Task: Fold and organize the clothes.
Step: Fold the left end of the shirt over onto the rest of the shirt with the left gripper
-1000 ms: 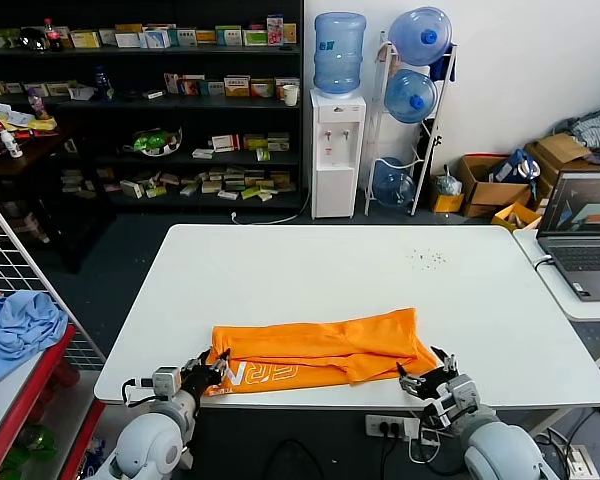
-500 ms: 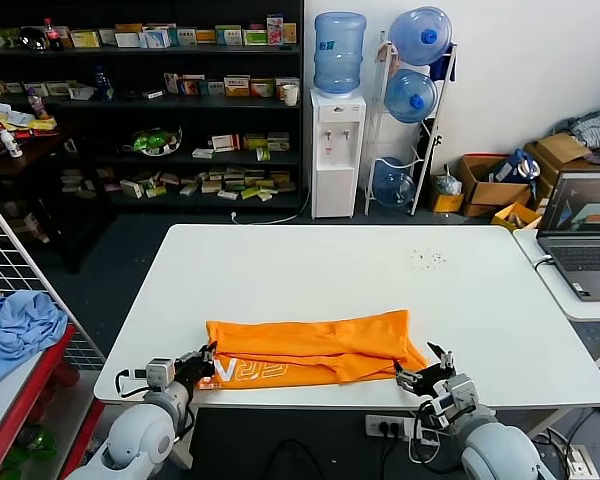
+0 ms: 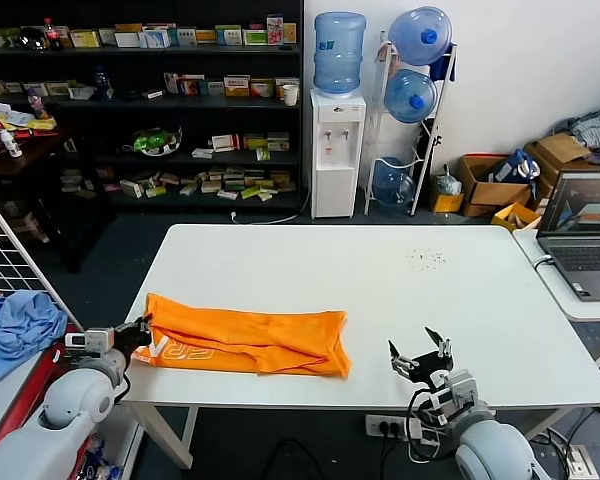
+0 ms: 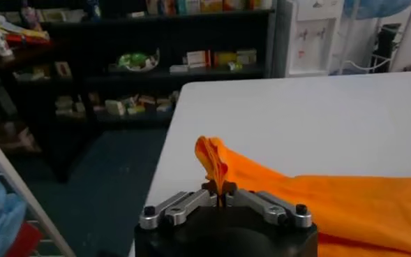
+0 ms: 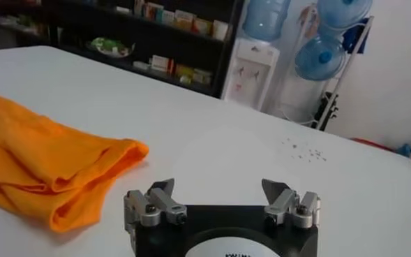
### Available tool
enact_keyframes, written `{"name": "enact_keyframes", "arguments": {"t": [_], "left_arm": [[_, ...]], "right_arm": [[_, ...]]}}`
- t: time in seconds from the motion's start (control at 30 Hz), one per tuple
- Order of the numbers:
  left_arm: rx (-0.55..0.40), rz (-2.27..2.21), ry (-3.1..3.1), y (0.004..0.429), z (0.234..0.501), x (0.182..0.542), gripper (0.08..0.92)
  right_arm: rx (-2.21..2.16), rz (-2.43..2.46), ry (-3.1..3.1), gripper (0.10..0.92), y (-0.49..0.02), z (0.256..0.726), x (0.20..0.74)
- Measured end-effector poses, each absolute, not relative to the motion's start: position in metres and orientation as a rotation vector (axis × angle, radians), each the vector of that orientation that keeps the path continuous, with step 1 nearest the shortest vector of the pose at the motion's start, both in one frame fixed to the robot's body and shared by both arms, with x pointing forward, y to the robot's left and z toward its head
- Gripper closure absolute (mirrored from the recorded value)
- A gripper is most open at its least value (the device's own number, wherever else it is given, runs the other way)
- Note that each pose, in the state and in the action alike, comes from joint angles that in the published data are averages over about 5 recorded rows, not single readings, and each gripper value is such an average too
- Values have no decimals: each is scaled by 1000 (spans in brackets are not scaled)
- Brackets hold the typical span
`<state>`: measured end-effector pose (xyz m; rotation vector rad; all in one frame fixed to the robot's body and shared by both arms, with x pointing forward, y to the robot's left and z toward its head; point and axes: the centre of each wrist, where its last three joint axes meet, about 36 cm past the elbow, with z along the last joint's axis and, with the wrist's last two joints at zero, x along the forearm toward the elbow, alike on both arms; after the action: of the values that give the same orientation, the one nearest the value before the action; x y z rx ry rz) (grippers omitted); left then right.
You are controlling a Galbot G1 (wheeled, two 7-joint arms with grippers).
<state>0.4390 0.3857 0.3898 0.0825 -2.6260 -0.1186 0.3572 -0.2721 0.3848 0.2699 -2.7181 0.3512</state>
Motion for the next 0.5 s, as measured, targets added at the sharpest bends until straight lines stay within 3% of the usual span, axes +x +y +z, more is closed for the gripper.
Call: {"name": "enact_keyframes", "arguments": {"t": [0.2, 0.5], "left_arm": [[62, -137, -2633, 381, 410, 436, 880], [-98, -25, -2626, 313, 422, 414, 880]], "right_arm": [[242, 329, -2735, 200, -269, 380, 359], [191, 330, -2751, 200, -273, 373, 360]]}}
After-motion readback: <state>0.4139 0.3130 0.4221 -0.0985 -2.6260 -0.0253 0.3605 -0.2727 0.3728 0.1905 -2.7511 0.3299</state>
